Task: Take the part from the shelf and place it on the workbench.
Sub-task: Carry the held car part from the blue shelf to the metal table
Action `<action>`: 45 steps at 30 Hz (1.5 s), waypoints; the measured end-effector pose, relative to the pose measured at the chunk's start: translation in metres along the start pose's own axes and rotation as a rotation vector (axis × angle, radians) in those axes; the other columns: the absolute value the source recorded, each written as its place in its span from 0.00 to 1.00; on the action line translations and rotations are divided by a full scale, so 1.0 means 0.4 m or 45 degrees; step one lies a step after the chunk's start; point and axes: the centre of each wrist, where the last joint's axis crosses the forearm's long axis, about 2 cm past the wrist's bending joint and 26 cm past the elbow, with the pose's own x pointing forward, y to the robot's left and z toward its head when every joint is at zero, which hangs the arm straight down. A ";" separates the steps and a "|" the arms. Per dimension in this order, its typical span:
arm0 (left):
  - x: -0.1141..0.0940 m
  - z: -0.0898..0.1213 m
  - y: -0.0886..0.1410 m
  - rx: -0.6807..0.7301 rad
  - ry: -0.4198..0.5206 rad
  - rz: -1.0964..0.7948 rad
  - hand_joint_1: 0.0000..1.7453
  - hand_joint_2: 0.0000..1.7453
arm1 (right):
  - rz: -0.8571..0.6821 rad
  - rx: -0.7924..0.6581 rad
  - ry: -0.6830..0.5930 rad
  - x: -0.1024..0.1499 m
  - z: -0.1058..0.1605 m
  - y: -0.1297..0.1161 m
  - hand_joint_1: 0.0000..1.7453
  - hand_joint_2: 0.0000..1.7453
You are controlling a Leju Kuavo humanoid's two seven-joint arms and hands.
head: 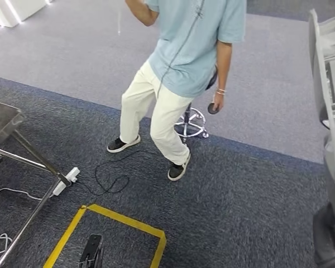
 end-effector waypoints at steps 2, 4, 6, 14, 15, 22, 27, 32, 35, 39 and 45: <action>0.008 -0.003 -0.002 0.005 -0.003 0.004 0.00 0.00 | -0.012 -0.010 0.009 -0.002 0.000 0.004 1.00 1.00; 0.010 -0.003 -0.004 0.007 -0.001 0.006 0.00 0.00 | -0.019 -0.011 0.017 -0.004 0.003 0.008 1.00 1.00; 0.009 -0.002 -0.006 0.005 0.003 0.007 0.00 0.00 | -0.023 -0.007 0.022 -0.005 0.005 0.012 1.00 1.00; 0.003 0.000 -0.004 0.008 0.011 0.006 0.00 0.00 | -0.024 -0.002 0.025 -0.008 0.009 0.019 1.00 1.00; 0.004 0.000 -0.004 0.008 0.011 0.005 0.00 0.00 | -0.023 -0.001 0.026 -0.009 0.009 0.019 1.00 1.00; 0.004 0.000 -0.005 0.007 0.011 0.006 0.00 0.00 | -0.015 0.005 0.026 -0.011 0.011 0.018 1.00 1.00; 0.007 -0.003 0.001 0.013 0.016 0.012 0.00 0.00 | -0.026 -0.009 0.039 -0.014 0.011 0.020 1.00 1.00; 0.006 -0.005 0.009 0.018 0.034 0.014 0.00 0.00 | -0.048 -0.030 0.057 -0.018 0.011 0.028 1.00 1.00; 0.010 -0.006 0.009 0.017 0.031 0.018 0.00 0.00 | -0.064 -0.048 0.066 -0.022 0.009 0.037 1.00 1.00; 0.023 -0.012 0.012 0.022 -0.003 0.057 0.00 0.00 | -0.071 -0.066 0.052 -0.027 0.002 0.054 1.00 1.00; -0.019 0.002 0.019 0.020 0.056 0.049 0.00 0.00 | -0.037 -0.024 -0.002 -0.018 0.000 0.057 1.00 1.00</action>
